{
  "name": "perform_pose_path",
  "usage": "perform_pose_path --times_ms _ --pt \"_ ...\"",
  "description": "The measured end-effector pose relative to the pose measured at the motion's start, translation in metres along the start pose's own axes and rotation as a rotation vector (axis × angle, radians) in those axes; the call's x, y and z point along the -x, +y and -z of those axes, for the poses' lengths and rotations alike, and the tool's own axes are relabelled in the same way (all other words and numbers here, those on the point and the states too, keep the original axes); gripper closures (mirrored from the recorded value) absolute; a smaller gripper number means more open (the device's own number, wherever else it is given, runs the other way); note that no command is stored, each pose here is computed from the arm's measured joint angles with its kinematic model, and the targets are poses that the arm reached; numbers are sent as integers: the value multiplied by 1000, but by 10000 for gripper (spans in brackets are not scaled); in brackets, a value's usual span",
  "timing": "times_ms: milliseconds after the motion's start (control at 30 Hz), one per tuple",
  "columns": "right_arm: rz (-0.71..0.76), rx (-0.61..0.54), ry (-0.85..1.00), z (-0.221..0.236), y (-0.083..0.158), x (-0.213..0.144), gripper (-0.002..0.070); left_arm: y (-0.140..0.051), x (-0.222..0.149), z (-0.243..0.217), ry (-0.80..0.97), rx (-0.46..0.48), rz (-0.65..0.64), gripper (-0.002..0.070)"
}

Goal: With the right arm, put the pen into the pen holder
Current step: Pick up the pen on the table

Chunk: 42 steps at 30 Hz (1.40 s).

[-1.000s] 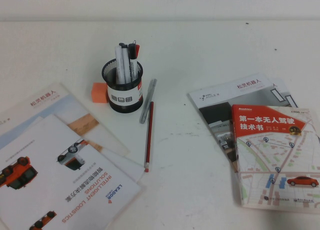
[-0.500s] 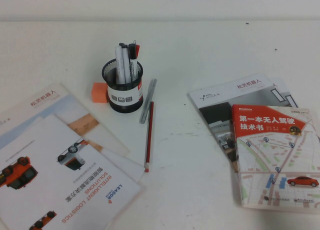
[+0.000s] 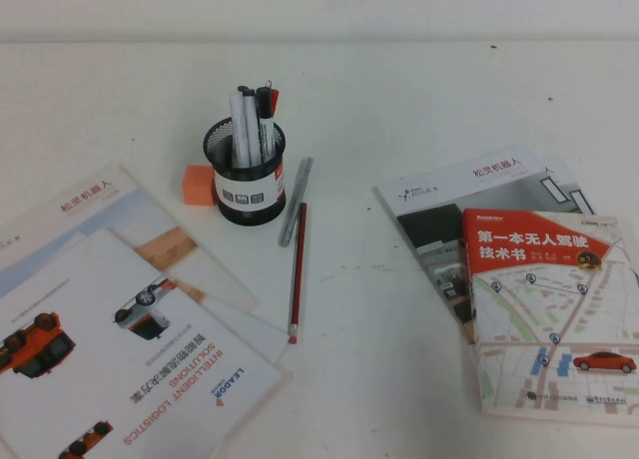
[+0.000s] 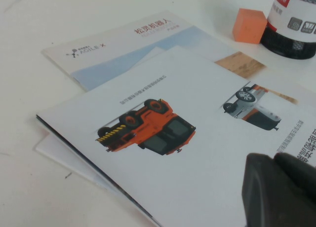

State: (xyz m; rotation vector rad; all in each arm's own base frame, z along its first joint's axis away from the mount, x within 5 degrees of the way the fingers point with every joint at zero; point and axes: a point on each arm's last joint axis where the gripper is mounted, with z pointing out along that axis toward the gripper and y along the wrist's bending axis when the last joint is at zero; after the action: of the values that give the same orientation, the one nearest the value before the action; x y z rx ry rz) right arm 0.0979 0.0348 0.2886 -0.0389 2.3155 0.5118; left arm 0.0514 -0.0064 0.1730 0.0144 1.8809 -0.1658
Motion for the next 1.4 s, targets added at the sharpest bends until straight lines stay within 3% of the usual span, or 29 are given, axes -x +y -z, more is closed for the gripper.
perform_pose_path --times_ms 167,367,567,767,1033,1167,1400 --pt "34 27 394 -36 -2 42 696 0 0 0 0 0 0 677" --pt "148 45 646 -92 20 79 696 0 0 0 0 0 0 678" --pt "289 -125 709 -142 58 106 696 0 0 0 0 0 0 678" --pt "288 -101 697 -182 86 125 696 0 0 0 0 0 0 677" --pt "205 -118 712 -215 110 125 690 0 0 0 0 0 0 677" --pt "157 -145 742 -234 114 118 624 0 0 0 0 0 0 677" --pt "76 -170 740 -263 134 114 335 0 0 0 0 0 0 678"
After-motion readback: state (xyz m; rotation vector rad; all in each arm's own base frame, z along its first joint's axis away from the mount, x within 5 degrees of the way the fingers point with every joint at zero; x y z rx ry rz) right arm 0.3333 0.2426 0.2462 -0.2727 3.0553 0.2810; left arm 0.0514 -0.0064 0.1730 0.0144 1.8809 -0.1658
